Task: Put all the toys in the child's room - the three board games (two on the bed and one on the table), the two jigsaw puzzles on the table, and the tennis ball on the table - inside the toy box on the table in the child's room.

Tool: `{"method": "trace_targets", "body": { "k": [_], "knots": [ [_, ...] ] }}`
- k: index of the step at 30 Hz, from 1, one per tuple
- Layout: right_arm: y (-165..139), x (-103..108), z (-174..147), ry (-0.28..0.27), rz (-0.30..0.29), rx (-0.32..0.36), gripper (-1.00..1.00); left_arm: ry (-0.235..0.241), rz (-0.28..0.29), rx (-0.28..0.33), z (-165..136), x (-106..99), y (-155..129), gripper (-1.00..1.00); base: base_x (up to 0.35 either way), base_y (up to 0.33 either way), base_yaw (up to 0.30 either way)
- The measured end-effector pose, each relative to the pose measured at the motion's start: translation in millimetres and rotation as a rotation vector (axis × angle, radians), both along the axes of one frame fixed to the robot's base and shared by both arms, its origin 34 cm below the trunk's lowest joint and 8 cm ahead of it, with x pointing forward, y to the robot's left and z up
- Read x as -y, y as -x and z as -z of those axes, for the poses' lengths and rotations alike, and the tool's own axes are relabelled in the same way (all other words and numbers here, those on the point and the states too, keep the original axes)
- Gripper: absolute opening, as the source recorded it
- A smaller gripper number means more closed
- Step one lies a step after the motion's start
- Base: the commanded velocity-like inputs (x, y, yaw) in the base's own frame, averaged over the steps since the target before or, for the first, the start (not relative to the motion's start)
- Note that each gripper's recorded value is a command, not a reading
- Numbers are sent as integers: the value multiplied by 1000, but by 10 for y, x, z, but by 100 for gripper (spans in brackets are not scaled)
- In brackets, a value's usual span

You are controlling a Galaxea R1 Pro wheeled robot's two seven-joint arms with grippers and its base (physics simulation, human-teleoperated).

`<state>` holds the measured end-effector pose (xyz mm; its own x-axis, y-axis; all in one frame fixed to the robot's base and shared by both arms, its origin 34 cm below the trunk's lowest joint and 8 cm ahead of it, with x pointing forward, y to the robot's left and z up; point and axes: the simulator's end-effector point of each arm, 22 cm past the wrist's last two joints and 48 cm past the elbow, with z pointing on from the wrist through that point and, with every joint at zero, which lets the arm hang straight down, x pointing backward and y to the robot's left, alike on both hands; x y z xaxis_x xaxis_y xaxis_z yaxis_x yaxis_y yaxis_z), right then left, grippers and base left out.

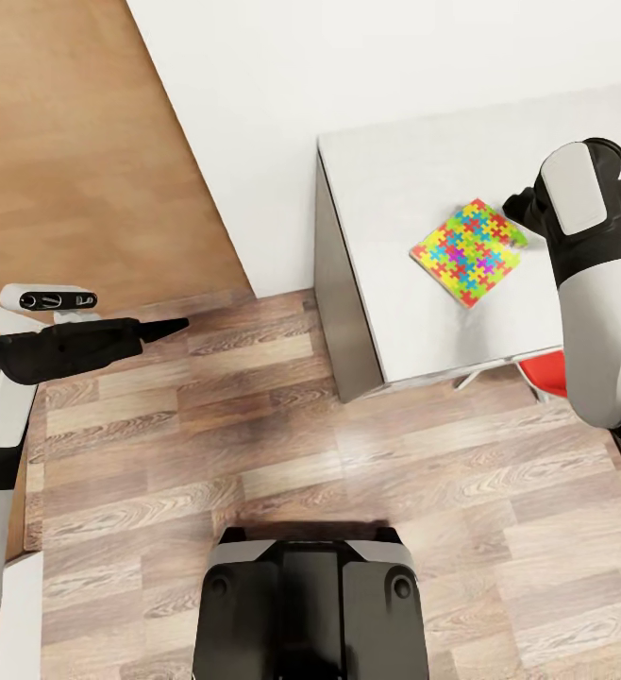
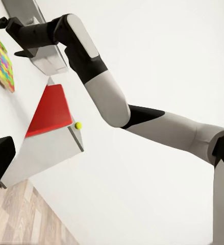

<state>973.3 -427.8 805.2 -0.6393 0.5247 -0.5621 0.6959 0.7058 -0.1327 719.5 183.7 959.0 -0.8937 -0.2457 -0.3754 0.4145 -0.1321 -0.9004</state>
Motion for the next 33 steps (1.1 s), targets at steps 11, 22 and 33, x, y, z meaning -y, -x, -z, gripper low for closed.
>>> {"method": "trace_targets", "body": {
  "k": [11, 22, 33],
  "knots": [
    [1, -2, -2, 0, 0, 0, 100, 0, 1, -1, 3, 4, 3, 100, -44, 71, 0],
    [-1, -2, 1, 0, -1, 0, 100, -1, 2, -1, 6, 8, 3, 100, -134, 113, 0],
    [0, -3, 1, -1, -1, 0, 100, -1, 3, -1, 6, 8, 5, 100, -89, 75, 0]
  ]
}}
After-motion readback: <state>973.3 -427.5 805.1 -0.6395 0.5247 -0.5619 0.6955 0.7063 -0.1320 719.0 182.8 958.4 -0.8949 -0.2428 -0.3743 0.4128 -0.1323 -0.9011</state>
